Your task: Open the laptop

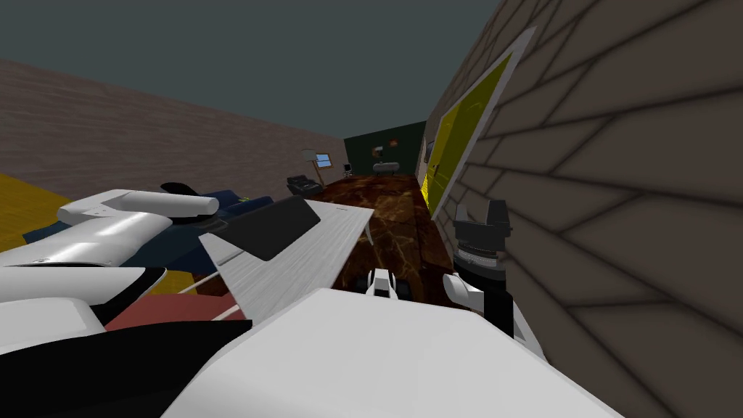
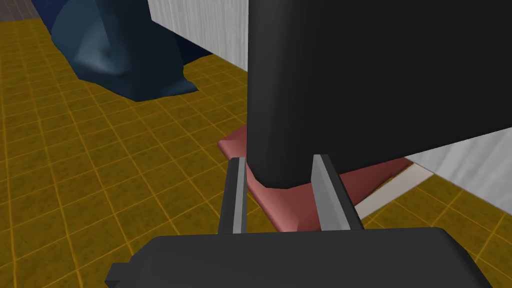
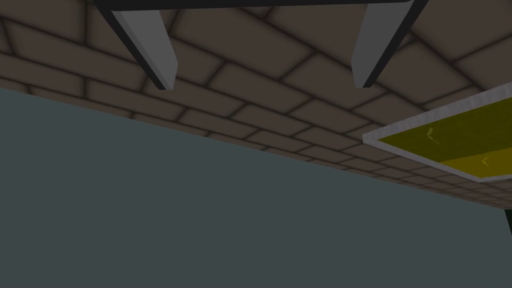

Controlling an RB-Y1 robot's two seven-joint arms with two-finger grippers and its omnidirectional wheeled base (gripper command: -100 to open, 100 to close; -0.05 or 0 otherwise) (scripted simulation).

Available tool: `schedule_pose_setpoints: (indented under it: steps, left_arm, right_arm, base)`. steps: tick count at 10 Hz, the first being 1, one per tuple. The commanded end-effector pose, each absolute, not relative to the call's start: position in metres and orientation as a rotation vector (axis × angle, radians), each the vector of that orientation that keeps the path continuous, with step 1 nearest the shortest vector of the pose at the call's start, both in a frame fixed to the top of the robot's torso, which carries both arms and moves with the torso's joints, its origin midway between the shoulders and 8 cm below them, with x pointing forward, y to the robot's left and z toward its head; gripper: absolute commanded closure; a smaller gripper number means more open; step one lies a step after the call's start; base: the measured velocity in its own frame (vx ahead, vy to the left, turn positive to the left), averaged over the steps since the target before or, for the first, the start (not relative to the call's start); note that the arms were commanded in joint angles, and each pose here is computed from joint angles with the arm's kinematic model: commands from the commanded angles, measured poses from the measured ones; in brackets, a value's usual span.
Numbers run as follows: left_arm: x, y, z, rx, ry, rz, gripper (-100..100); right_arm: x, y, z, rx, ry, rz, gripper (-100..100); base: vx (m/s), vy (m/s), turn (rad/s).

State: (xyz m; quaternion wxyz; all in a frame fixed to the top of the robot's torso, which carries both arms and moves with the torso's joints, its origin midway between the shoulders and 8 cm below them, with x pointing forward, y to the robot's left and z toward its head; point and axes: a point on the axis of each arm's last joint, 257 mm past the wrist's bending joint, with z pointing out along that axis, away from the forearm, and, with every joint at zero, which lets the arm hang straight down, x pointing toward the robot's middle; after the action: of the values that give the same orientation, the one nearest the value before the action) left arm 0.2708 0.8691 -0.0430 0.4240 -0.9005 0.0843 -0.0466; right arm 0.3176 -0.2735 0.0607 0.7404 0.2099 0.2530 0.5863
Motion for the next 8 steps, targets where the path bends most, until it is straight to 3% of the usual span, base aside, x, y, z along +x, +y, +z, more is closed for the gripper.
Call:
schedule_pose_setpoints:
  steps: [1,2,4,8]
  left_arm:
    - [0.242,0.873,-0.114,-2.307,0.159,-0.055,100]
    - [0.272,0.871,-0.095,-2.279,0.156,-0.164,100]
    - [0.275,0.878,-0.094,-2.238,0.192,-0.186,100]
    - [0.239,0.892,-0.116,-2.215,0.229,-0.091,100]
  right_arm:
    - [0.318,-0.274,0.061,0.46,0.555,1.286,0]
    - [0.318,-0.274,0.061,0.46,0.555,1.286,0]
    - [0.318,-0.274,0.061,0.46,0.555,1.286,0]
    - [0.318,-0.273,0.061,0.46,0.555,1.286,0]
  base:
    - [0.148,0.095,0.026]
    - [0.031,-0.002,0.036]
    - [-0.021,-0.004,0.004]
    - [0.004,0.002,-0.029]
